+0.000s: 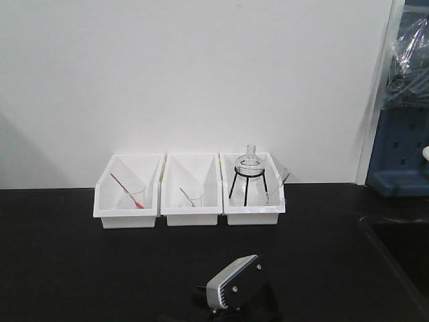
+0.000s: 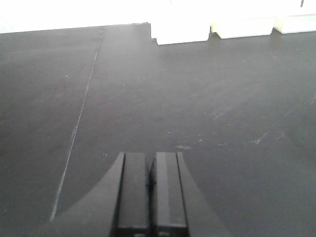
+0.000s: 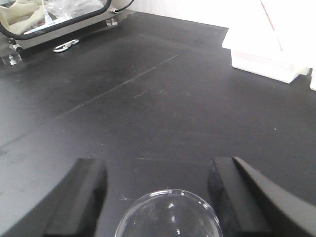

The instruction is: Grab transparent chemical and place on left bench

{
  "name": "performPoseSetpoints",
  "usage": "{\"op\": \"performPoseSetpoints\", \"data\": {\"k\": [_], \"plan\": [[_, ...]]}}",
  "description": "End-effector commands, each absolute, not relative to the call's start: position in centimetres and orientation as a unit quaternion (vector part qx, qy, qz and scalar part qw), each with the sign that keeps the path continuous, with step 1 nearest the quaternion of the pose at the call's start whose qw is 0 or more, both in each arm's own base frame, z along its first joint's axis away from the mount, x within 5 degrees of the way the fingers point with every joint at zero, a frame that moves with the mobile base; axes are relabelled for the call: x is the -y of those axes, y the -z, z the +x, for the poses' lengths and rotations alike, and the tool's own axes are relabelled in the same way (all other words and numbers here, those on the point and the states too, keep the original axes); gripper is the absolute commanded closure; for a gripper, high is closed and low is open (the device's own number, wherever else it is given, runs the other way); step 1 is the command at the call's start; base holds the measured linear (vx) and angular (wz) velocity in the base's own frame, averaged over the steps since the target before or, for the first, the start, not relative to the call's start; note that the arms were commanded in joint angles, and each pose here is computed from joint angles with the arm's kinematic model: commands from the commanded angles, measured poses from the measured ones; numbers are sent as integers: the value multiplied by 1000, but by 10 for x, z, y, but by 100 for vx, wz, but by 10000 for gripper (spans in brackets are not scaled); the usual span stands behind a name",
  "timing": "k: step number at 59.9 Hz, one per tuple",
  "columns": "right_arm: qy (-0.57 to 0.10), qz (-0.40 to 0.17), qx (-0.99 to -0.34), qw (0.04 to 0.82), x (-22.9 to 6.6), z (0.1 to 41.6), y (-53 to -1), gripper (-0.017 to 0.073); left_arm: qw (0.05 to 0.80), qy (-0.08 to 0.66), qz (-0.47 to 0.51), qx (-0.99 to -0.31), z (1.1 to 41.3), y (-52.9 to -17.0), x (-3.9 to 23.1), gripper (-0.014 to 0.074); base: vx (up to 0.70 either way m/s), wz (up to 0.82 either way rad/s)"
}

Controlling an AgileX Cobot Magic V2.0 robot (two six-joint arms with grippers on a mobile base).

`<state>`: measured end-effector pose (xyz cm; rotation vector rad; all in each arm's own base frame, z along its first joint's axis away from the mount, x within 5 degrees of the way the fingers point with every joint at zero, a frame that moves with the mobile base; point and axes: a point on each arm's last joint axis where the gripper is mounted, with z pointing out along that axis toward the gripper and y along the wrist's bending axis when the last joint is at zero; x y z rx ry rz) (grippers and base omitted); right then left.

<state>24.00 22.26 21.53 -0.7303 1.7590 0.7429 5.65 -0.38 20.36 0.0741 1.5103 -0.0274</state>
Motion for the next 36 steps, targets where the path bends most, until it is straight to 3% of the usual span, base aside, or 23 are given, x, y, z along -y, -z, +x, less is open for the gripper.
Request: {"op": "performPoseSetpoints", "data": {"k": [1, 10, 16, 30, 36], "plan": [[-331, -305, -676, 583, -222, 237, -256, 21, 755, 16, 29, -655, 55, -206, 4, 597, 0, 0], [-285, -293, -690, 598, -197, 226, -290, 76, 755, 16, 29, -655, 55, -206, 4, 597, 0, 0], [-240, -280, -710, 600, -173, 211, -314, 165, 755, 16, 29, -655, 55, -206, 4, 597, 0, 0], [-156, -251, -748, 594, -122, 170, -348, 574, 755, 16, 29, -655, 55, -206, 4, 597, 0, 0], [-132, -249, -747, 603, -107, 157, -357, 569, 755, 16, 29, -655, 55, -206, 4, 597, 0, 0]]}}
